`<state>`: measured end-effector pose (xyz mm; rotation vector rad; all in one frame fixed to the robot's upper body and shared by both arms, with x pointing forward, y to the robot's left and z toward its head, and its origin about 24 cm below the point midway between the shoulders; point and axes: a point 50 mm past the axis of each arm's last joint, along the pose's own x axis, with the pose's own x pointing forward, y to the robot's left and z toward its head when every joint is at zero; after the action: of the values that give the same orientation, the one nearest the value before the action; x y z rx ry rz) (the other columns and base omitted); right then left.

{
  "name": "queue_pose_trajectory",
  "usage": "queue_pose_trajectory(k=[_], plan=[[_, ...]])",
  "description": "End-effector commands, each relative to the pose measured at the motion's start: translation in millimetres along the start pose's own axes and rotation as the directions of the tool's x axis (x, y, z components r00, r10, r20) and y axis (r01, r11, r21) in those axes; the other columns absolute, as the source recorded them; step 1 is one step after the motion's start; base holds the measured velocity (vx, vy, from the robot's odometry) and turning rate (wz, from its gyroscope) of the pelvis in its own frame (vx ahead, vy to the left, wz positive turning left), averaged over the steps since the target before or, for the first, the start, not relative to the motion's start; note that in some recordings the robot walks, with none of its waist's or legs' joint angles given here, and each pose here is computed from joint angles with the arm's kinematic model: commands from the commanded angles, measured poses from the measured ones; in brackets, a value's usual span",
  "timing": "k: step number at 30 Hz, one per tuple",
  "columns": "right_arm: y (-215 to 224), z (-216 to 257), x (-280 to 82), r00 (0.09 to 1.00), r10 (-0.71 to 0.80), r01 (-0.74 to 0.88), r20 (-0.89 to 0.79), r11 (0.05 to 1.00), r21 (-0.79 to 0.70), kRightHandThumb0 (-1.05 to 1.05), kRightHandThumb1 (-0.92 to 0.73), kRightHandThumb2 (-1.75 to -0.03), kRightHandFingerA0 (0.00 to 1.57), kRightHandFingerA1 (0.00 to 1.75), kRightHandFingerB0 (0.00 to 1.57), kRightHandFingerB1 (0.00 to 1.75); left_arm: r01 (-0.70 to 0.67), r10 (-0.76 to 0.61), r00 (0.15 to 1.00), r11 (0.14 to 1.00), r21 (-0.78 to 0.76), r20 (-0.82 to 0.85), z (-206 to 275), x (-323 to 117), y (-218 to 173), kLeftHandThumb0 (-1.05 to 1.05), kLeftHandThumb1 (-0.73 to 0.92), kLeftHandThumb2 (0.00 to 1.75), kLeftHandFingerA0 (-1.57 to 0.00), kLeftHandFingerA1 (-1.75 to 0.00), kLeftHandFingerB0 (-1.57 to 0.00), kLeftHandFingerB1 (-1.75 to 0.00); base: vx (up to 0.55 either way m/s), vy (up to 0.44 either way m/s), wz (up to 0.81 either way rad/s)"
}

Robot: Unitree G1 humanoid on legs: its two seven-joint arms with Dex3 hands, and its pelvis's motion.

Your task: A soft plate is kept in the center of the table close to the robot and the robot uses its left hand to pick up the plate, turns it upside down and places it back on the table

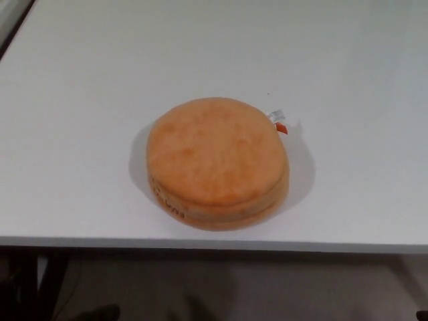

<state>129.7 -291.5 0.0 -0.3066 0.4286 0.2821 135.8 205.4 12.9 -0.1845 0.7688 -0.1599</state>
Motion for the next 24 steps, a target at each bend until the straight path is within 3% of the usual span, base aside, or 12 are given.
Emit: queue_pose_trajectory(k=[1,15,16,17,18,21,22,24], plan=[[0,-7,-16,0.996,-0.054,0.05,0.076,0.998,0.05,-0.8,-0.86,-0.67,0.56,0.44,0.29,0.31,-0.172,0.123,0.882,0.983,0.068,0.456,-28,-21,59,-0.93,0.92,0.7,-0.2,-0.35,-0.18,-0.29,0.0,0.0,0.0],[2,-9,-19,0.996,-0.054,0.051,0.077,0.998,0.045,-0.77,-0.87,-0.67,0.56,0.44,0.32,0.32,-0.143,0.075,0.919,0.978,0.151,0.387,-36,-10,55,-0.92,0.92,0.71,-0.21,-0.37,-0.21,-0.28,0.0,0.0,0.0],[2,-9,-19,0.996,-0.056,0.053,0.075,0.997,0.05,-0.84,-0.71,-0.84,0.53,0.5,0.29,0.39,-0.142,0.073,0.919,0.978,0.151,0.388,-37,-10,55,-0.92,0.92,0.71,-0.2,-0.37,-0.21,-0.28,0.0,0.0,0.0],[2,-10,-19,0.996,-0.059,0.055,0.072,0.997,0.059,-0.84,-0.71,-0.84,0.53,0.5,0.29,0.39,-0.14,0.071,0.919,0.978,0.152,0.389,-37,-9,55,-0.92,0.92,0.71,-0.2,-0.37,-0.21,-0.28,0.0,0.0,0.0],[2,-10,-20,0.996,-0.059,0.055,0.068,0.996,0.065,-0.77,-0.86,-0.67,0.59,0.44,0.34,0.31,-0.141,0.07,0.918,0.978,0.154,0.391,-38,-9,55,-0.92,0.92,0.72,-0.22,-0.39,-0.22,-0.29,0.0,0.0,0.0],[3,-12,-23,0.997,-0.052,0.049,0.06,0.997,0.06,-0.76,-0.87,-0.67,0.58,0.44,0.33,0.31,-0.15,0.079,0.917,0.977,0.153,0.391,-41,-10,55,-0.94,0.92,0.71,-0.24,-0.38,-0.23,-0.29,0.0,0.0,0.0],[4,-13,-24,0.997,-0.052,0.049,0.059,0.997,0.061,-0.75,-0.69,-1.05,0.5,0.57,0.25,0.47,-0.15,0.079,0.917,0.976,0.155,0.391,-41,-11,56,-0.95,0.92,0.71,-0.24,-0.38,-0.23,-0.29,0.0,0.0,0.0],[4,-14,-23,0.997,-0.057,0.053,0.057,0.996,0.07,-0.75,-0.69,-1.06,0.52,0.58,0.24,0.46,-0.146,0.07,0.916,0.975,0.167,0.394,-41,-11,56,-0.94,0.92,0.71,-0.23,-0.39,-0.21,-0.29,0.0,0.0,0.0]])
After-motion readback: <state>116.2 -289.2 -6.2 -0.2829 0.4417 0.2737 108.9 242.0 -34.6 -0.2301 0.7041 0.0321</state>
